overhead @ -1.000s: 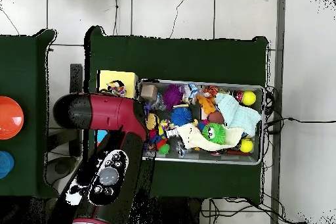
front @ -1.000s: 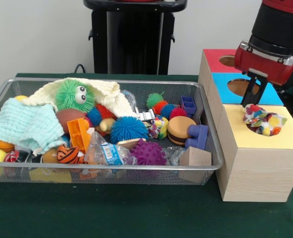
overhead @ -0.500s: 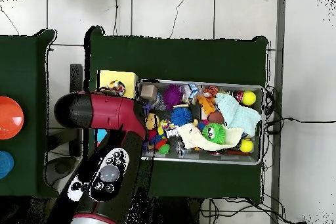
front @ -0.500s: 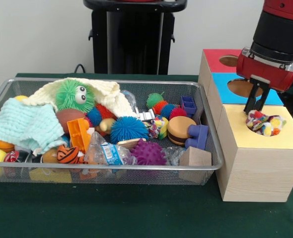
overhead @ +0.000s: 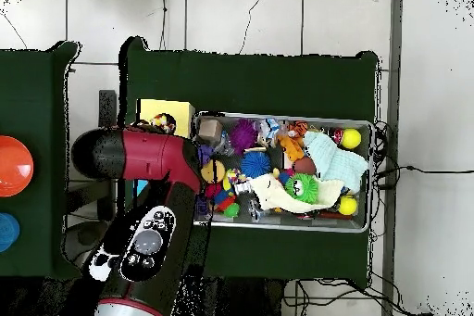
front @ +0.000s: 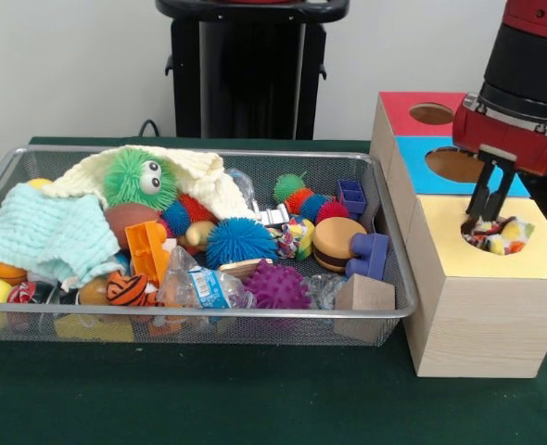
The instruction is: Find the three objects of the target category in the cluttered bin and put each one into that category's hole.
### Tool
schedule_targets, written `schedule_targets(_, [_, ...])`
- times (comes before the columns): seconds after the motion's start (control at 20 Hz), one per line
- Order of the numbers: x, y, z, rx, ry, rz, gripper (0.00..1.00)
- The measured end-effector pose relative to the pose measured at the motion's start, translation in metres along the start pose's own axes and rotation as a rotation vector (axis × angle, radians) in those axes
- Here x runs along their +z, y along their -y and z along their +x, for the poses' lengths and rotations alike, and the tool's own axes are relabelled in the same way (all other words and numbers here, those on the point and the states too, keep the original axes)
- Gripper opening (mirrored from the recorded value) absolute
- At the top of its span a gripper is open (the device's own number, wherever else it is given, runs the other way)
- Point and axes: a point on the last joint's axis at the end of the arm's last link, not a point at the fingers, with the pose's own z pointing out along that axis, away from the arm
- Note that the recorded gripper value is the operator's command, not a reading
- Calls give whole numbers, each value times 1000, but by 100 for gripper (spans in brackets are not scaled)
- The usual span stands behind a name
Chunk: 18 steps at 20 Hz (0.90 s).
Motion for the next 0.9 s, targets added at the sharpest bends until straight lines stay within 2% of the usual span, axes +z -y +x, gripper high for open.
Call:
schedule_targets(0.3, [5,-12,-5,-1,8,-16,0])
schedule_targets(0.55, [9,-14,-7,6,5,-17,0])
schedule_targets(0.9, [33,-5,-16,29,12,-23,0])
